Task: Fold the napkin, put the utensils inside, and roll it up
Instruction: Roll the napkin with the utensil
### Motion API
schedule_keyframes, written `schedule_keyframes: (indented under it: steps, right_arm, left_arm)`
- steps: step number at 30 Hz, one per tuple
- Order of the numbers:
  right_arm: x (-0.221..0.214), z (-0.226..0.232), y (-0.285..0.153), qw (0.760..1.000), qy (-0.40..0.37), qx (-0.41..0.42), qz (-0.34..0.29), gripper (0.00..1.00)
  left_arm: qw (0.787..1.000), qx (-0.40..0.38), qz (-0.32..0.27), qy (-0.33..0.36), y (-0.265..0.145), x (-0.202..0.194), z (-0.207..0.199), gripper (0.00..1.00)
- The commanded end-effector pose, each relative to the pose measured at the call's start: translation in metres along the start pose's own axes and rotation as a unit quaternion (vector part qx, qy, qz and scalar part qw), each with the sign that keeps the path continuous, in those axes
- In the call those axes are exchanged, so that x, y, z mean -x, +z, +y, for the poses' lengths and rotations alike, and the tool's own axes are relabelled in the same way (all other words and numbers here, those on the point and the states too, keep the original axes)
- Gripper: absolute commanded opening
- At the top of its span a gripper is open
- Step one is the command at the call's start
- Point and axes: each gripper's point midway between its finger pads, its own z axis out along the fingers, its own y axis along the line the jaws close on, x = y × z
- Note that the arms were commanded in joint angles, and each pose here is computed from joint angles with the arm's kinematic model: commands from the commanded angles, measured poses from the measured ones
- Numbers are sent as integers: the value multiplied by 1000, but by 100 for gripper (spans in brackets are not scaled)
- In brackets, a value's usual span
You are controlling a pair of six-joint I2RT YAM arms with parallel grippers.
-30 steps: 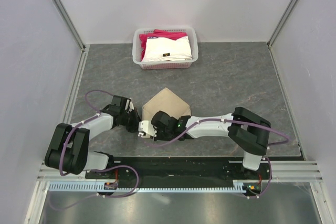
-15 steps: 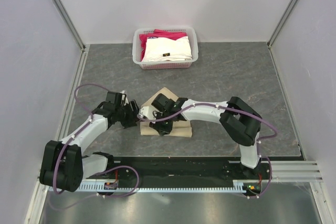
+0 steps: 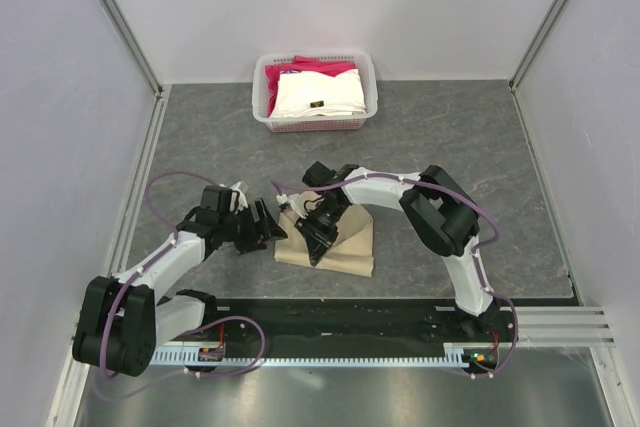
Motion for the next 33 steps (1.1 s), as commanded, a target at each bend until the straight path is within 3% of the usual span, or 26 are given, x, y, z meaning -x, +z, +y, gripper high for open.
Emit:
schedule_keyframes:
  steps: [1, 7, 16, 28, 33]
  right_arm:
    - [-43, 6, 22, 991, 93, 69, 65, 15]
    - [-47, -9, 29, 978, 160, 119, 54, 13]
    - [-43, -30, 31, 970, 190, 148, 34, 14]
    - [-43, -40, 32, 969, 197, 148, 28, 14]
    - [-42, -42, 33, 969, 199, 146, 26, 14]
  left_arm:
    - [997, -70, -7, 20, 2, 3, -24, 84]
    - [995, -93, 6, 32, 7, -3, -32, 84]
    - [995, -77, 29, 49, 16, -19, -27, 84]
    - [996, -66, 38, 54, 17, -35, -21, 65]
    - [997, -44, 38, 50, 17, -35, -15, 53]
